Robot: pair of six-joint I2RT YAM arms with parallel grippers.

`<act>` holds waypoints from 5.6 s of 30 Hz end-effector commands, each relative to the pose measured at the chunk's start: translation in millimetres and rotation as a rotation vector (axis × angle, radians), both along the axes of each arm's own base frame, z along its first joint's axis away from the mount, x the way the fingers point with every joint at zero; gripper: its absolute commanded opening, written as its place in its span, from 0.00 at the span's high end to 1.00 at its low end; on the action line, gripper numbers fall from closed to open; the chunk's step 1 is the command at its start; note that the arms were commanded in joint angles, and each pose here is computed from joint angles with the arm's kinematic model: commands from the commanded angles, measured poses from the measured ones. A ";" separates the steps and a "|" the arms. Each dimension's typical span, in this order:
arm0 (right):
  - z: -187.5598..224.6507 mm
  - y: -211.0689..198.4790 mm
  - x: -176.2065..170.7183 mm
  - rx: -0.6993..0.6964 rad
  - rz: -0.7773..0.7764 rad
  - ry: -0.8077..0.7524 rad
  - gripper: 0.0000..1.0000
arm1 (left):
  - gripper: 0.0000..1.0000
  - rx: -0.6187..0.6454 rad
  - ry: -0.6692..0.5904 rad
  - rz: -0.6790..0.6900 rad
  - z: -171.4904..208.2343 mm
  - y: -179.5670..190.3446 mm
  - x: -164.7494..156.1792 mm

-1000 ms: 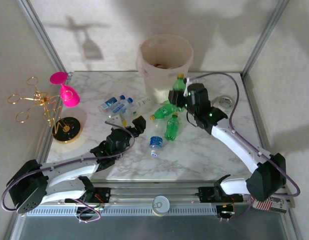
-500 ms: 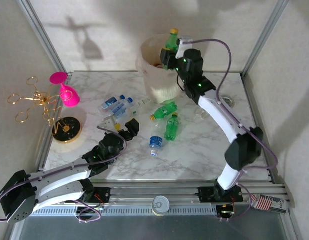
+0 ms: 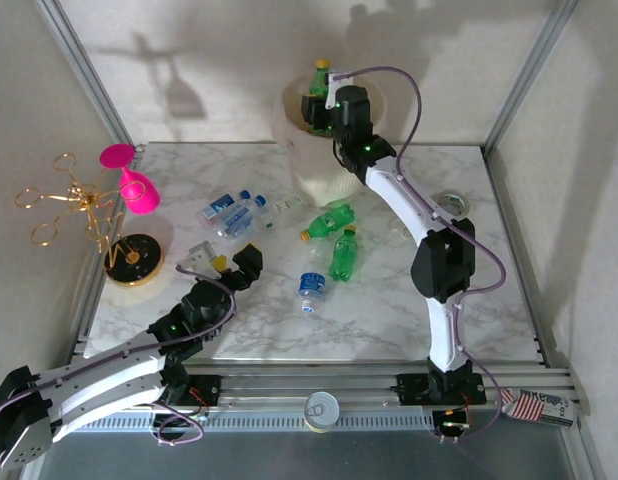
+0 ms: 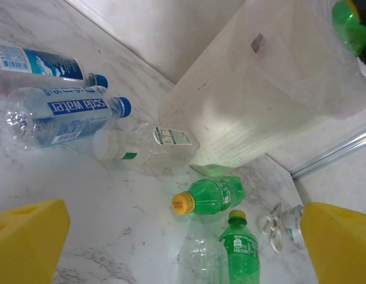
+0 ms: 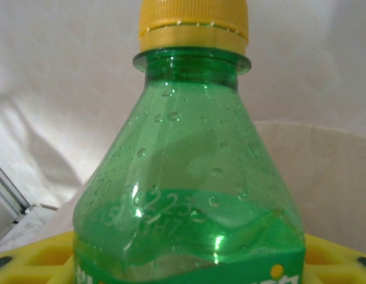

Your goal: Put the plastic bottles in the bin

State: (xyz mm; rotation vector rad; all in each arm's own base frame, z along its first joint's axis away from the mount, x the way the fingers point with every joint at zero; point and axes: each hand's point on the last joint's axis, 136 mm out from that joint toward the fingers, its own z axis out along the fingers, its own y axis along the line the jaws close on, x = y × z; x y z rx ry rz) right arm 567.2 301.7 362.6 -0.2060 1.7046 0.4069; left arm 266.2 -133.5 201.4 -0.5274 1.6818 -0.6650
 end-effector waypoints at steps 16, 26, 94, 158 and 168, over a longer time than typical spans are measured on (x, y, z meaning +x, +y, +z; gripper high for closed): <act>54.5 -1.3 -7.7 0.039 0.024 -0.059 0.02 | 0.01 -0.017 0.018 0.069 -10.6 23.3 -9.0; 91.0 -27.9 -85.1 0.116 0.112 -0.118 0.01 | 0.00 0.001 0.015 0.105 -2.5 32.5 0.5; -333.1 -71.8 -235.3 0.089 -0.040 0.892 0.30 | 0.00 0.045 0.195 -0.222 -37.0 -78.4 64.2; 3.7 -5.5 -0.2 0.032 0.070 0.065 0.39 | 0.00 -0.054 0.049 0.115 -28.5 61.7 -4.4; 16.2 -6.8 -0.9 0.024 0.068 0.039 0.13 | 0.00 -0.067 0.041 0.126 -25.4 64.5 -4.8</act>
